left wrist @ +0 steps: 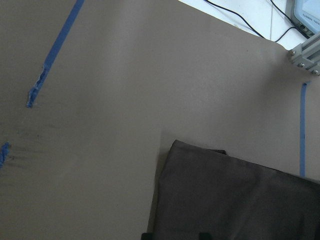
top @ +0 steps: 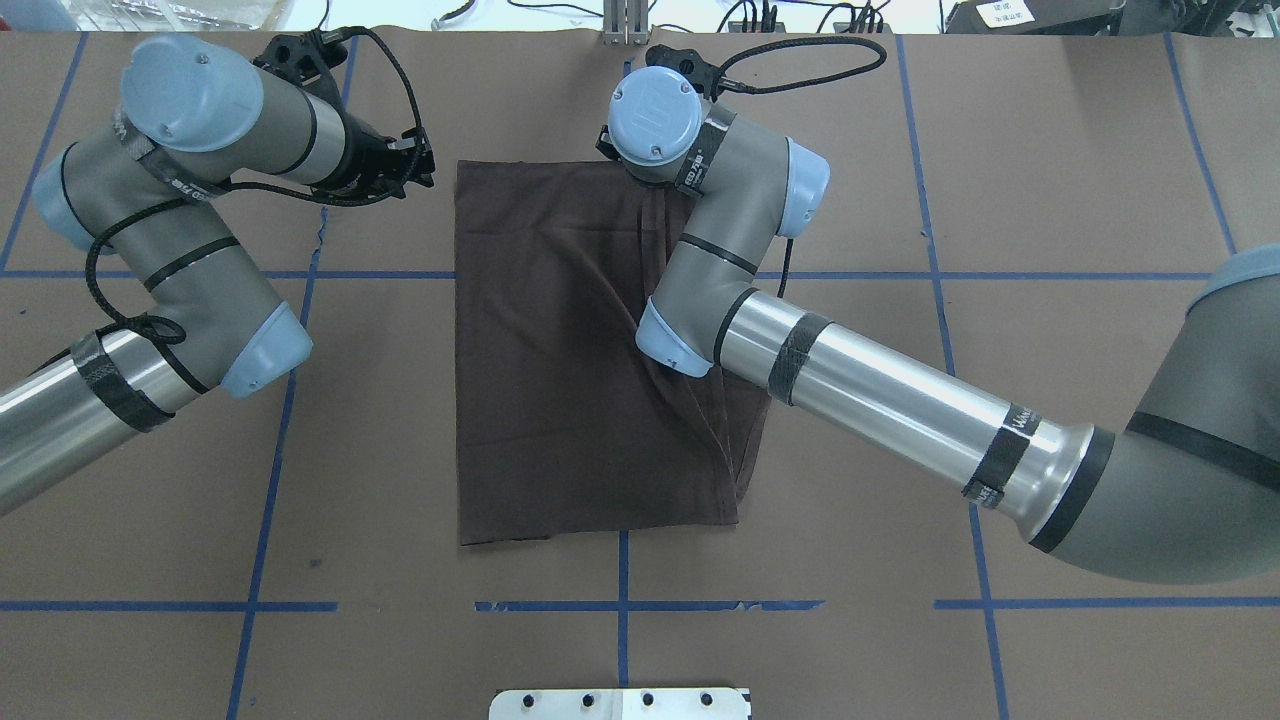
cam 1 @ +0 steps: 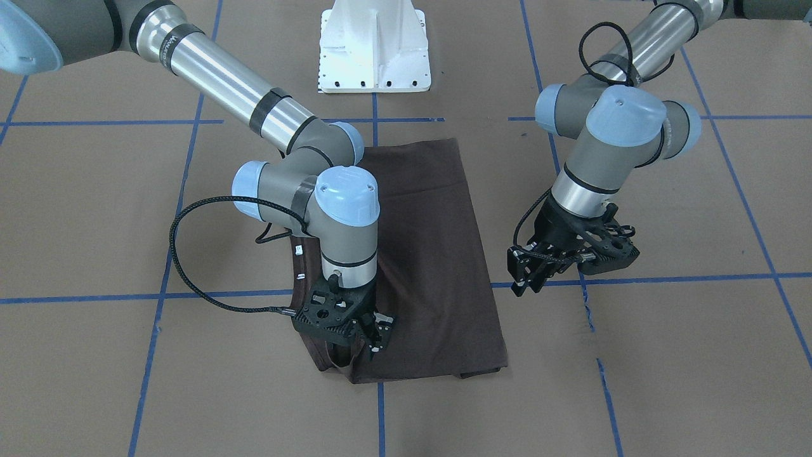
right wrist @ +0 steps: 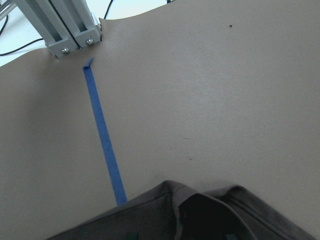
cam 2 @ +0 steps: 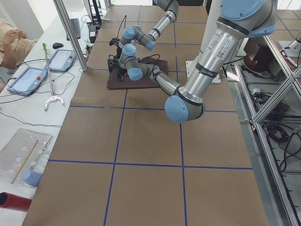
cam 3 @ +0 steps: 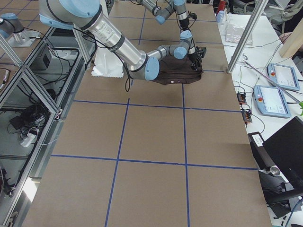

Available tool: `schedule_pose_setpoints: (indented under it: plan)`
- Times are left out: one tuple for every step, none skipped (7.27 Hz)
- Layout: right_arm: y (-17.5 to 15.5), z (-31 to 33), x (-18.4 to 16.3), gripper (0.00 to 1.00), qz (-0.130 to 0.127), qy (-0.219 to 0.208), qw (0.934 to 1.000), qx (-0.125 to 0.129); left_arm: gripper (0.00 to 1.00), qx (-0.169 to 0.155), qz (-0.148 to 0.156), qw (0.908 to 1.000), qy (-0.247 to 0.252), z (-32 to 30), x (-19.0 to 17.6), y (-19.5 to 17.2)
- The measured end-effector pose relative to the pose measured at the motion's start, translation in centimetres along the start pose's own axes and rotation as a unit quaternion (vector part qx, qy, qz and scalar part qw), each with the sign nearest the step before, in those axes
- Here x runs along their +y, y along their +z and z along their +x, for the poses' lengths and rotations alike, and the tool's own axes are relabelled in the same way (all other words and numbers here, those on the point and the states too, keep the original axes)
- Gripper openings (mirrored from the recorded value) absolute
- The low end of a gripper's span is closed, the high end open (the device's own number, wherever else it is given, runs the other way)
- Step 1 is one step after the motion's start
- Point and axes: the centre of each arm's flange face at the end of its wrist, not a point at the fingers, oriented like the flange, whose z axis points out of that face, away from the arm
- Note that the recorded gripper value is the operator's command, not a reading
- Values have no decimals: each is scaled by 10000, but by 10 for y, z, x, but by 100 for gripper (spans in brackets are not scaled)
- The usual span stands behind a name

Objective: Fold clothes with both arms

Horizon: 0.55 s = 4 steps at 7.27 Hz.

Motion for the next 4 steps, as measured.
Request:
schedule_pose_setpoints:
  plan:
    - [3,1,2,16,22,-7,10000,-26,42,-6,-4,10000,0,0,0,1]
    - [5,1,3,0,30,-9,10000,-37,42,-10,-7,10000,0,-1,1,1]
    - [5,1,3,0,28,-10,10000,-43,42,-11,-8,10000,0,-1,1,1]
    - [5,1,3,0,14,-29,10000,-47,42,-14,-11,10000,1,-1,1,2]
